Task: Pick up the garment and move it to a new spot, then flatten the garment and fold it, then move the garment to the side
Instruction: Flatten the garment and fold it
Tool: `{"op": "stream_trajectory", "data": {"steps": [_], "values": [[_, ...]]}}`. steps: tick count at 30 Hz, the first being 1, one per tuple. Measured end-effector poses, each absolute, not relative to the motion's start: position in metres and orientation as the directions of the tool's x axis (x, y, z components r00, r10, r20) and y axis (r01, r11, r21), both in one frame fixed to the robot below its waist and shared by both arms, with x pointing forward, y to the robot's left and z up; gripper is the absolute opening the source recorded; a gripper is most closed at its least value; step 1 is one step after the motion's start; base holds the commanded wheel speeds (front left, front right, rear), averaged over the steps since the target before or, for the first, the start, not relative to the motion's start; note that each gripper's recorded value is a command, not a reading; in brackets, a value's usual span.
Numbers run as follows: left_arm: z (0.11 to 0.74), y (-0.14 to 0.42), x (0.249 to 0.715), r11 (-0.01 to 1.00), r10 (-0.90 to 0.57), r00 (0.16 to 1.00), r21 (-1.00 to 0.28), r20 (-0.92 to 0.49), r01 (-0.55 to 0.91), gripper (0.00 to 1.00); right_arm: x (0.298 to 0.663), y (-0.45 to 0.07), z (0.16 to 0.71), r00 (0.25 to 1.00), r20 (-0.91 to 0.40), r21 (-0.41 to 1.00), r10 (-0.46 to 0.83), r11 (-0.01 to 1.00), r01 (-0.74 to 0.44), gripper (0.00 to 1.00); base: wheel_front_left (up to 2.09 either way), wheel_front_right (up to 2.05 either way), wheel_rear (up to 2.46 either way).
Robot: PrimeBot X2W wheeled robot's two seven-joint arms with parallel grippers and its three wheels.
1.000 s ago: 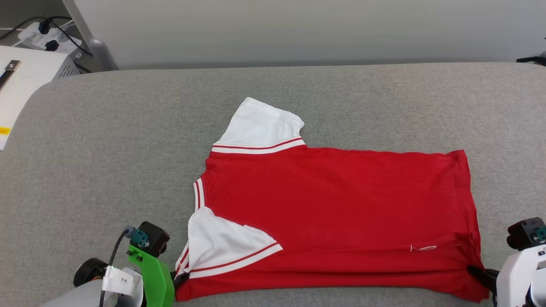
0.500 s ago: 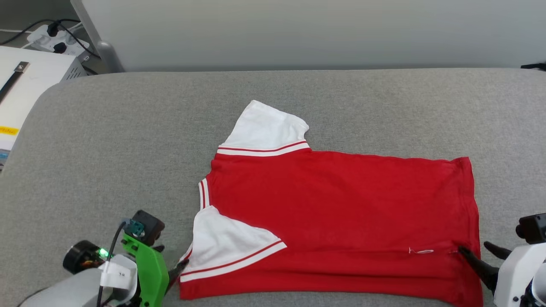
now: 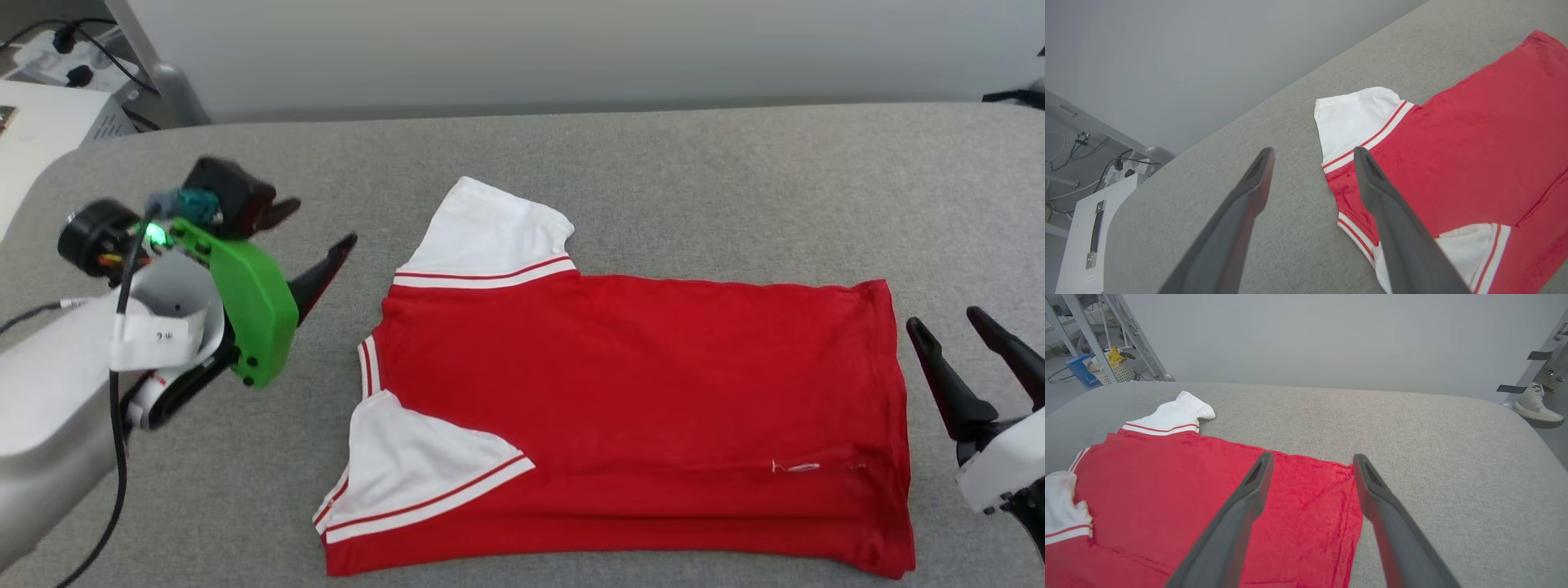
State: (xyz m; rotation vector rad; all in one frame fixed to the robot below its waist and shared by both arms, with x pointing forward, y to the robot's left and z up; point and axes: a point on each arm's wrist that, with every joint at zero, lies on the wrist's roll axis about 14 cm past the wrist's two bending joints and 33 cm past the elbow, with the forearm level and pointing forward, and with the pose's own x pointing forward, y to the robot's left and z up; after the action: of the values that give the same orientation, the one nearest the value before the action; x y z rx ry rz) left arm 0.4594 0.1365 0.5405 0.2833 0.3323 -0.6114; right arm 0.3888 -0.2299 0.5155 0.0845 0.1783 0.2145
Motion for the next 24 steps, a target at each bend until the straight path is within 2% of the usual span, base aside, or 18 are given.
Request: {"op": "stream_trajectory", "data": {"steps": [4, 11, 17, 24], "values": [[0.564, 0.119, 0.495, 0.756, -0.543, 0.77, 0.205, -0.335, 0.622, 1.0, 0.398, -0.225, 0.529, 0.976, -0.088, 0.09, 0.2, 0.977, -0.192, 1.0, 0.0, 0.0, 0.0], [0.566, 0.088, 0.556, 0.742, -0.57, 0.742, 0.166, -0.352, 0.649, 1.0, 0.409, -0.216, 0.519, 0.977, -0.086, 0.095, 0.195, 0.978, -0.187, 1.0, 0.0, 0.0, 0.0], [0.529, 0.07, 0.594, 0.755, -0.541, 0.67, 0.058, -0.509, 0.654, 1.0, 0.423, -0.213, 0.506, 0.975, -0.107, 0.084, 0.195, 0.979, -0.187, 1.0, 0.0, 0.0, 0.0], [0.459, 0.066, 0.61, 0.77, -0.441, 0.493, -0.033, -0.75, 0.638, 1.0, 0.435, -0.216, 0.484, 0.97, -0.156, 0.082, 0.186, 0.981, -0.175, 1.0, 0.0, 0.0, 0.0]]}}
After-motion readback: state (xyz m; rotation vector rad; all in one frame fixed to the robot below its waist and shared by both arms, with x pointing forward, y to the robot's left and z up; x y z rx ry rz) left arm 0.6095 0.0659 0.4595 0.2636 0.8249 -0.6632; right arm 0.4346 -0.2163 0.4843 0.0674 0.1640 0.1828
